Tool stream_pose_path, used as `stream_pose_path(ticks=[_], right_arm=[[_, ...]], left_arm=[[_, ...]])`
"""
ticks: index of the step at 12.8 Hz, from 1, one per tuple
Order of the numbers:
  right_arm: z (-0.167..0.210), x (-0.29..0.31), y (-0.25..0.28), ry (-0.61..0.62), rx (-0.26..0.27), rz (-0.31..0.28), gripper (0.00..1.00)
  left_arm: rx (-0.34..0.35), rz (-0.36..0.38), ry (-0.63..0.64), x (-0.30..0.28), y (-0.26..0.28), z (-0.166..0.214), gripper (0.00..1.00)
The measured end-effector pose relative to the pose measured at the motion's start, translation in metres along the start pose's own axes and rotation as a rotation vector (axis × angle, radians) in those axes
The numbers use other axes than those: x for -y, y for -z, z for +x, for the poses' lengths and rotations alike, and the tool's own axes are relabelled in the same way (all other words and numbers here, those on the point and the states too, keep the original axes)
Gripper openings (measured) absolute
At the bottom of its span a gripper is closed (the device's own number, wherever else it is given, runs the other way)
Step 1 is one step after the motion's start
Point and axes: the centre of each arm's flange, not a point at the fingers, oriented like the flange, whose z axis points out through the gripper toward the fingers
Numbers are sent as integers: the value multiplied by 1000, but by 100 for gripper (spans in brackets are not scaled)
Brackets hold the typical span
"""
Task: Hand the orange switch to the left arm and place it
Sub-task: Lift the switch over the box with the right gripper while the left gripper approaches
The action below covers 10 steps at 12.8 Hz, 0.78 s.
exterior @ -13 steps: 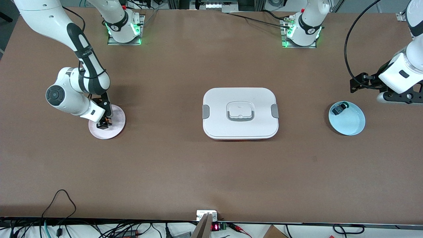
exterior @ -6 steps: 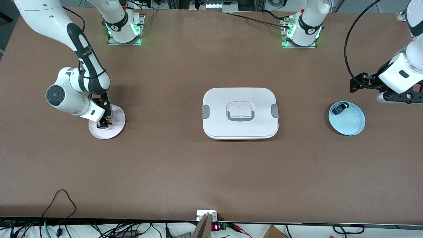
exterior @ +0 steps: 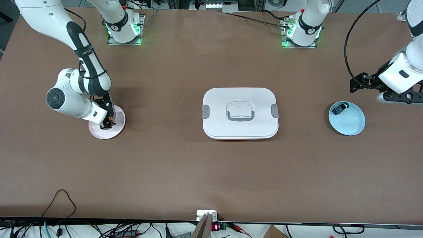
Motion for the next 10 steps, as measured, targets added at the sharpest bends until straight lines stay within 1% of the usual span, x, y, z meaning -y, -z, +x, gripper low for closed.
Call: stream_pose_path(ticks=[1,3,4,6,8,9,10], right_arm=[[15,-11,14,-6,-59,13,72],[55,-34,45,-24,-199,31,72],[78,-44,61,-50,-263,29,72],[136,-65,87,-127,-374,5,72],[211,-82,110,-227,-510,-7,72],[249,-87,119,-275,-587,-7,72],[279,-92,126,-316,-657,-20,72]], left_arm=[[1,0,0,0,0,0,100],[9,-1,0,0,-1,-1,100],[13,-7,0,-1,-1,-1,100],[28,-48,4,-4,-2,-3,100],[72,-135,13,-8,-6,-8,100],[95,-200,19,-11,-7,-11,100],[116,-271,28,-12,-8,-12,100]])
